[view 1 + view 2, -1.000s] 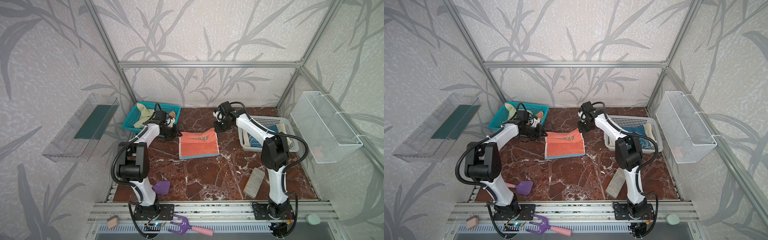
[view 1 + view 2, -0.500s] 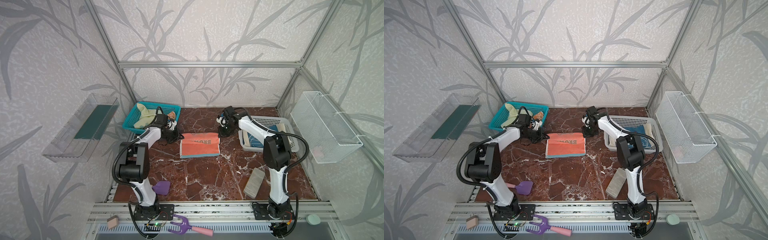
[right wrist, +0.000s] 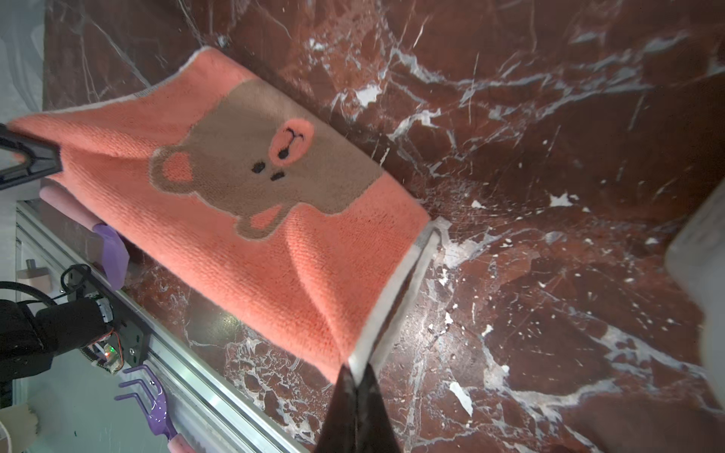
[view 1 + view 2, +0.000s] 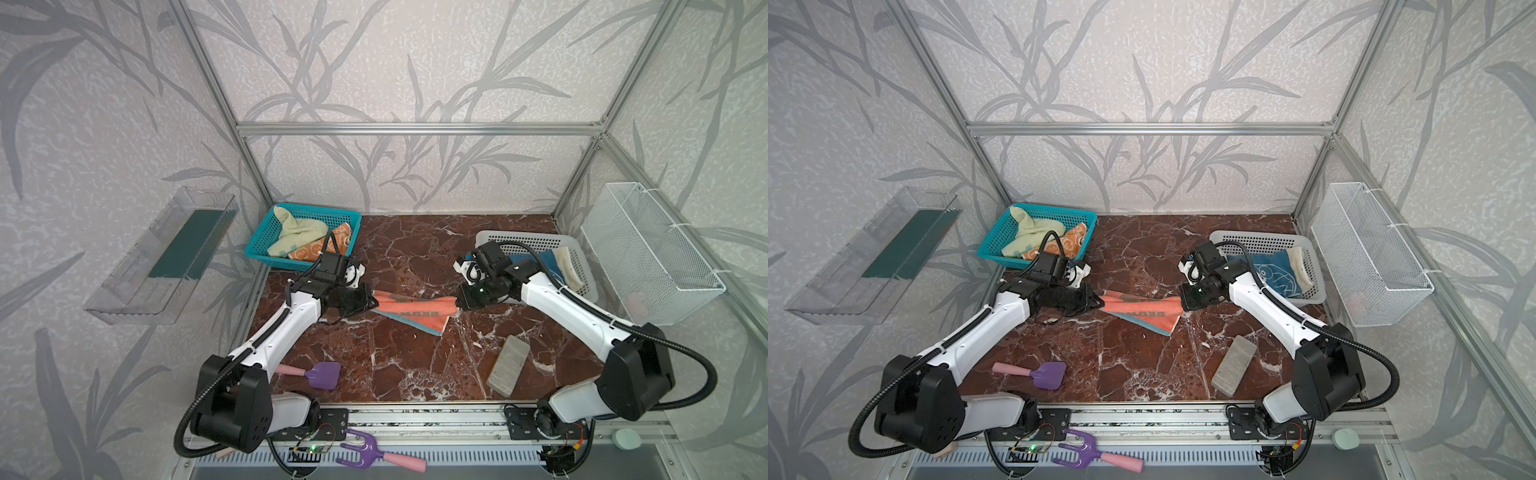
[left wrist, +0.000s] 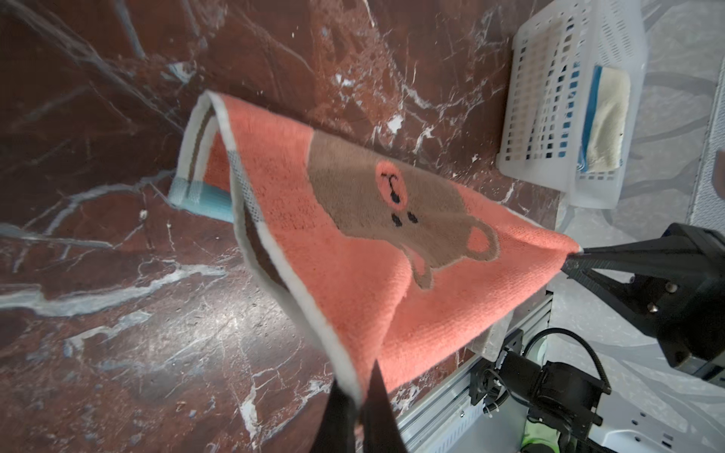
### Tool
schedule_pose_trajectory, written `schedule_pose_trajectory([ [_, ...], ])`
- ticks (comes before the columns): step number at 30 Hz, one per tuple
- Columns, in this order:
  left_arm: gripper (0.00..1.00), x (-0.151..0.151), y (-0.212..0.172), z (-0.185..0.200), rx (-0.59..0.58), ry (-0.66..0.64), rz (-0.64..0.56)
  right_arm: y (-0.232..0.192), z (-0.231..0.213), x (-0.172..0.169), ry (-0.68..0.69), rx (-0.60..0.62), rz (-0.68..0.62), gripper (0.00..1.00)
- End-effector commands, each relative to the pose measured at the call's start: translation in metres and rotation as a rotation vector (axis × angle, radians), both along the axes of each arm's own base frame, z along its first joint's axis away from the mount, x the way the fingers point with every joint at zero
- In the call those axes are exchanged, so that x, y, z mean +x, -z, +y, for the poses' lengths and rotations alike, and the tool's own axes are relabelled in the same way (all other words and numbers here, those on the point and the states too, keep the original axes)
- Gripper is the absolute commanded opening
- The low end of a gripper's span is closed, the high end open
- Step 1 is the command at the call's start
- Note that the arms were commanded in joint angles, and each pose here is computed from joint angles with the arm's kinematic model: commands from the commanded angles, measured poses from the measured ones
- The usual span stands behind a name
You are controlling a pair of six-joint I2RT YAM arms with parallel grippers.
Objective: Fold and stack the towels
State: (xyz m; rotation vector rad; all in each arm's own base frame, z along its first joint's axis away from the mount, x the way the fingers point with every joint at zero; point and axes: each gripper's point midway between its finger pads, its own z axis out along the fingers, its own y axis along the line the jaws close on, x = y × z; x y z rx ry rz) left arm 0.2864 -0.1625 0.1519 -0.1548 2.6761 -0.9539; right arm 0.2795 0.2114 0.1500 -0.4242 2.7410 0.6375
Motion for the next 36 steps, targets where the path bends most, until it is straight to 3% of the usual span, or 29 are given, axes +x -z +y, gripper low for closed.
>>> schedule_pose_trajectory([
  [1,0.0,0.012,-0.024,0.004,0.026,-0.019,-0.018,-0.018,-0.004,0.022,0.024,-0.032,-0.09,0.0],
  [8,0.0,0.09,-0.039,-0.011,-0.005,0.05,-0.043,-0.026,0.012,0.104,0.019,-0.039,-0.109,0.0],
  [14,0.0,0.113,-0.081,-0.011,0.022,0.098,-0.155,-0.062,0.019,0.117,0.014,-0.005,-0.191,0.0],
  [18,0.0,0.09,-0.102,-0.007,0.019,0.083,-0.208,-0.09,0.007,0.087,0.039,0.028,-0.26,0.0],
  [25,0.0,0.009,-0.141,0.01,0.006,0.004,-0.344,-0.143,-0.011,-0.004,0.023,0.084,-0.37,0.0],
  [29,0.0,-0.037,-0.154,0.017,-0.007,-0.004,-0.353,-0.165,-0.021,-0.05,-0.002,0.077,-0.4,0.0],
  [33,0.0,-0.06,-0.156,0.024,0.009,-0.008,-0.325,-0.179,-0.032,-0.072,0.016,0.096,-0.417,0.0],
  [36,0.0,-0.057,-0.144,0.025,0.037,-0.002,-0.271,-0.176,-0.038,-0.065,0.026,0.041,-0.431,0.0],
])
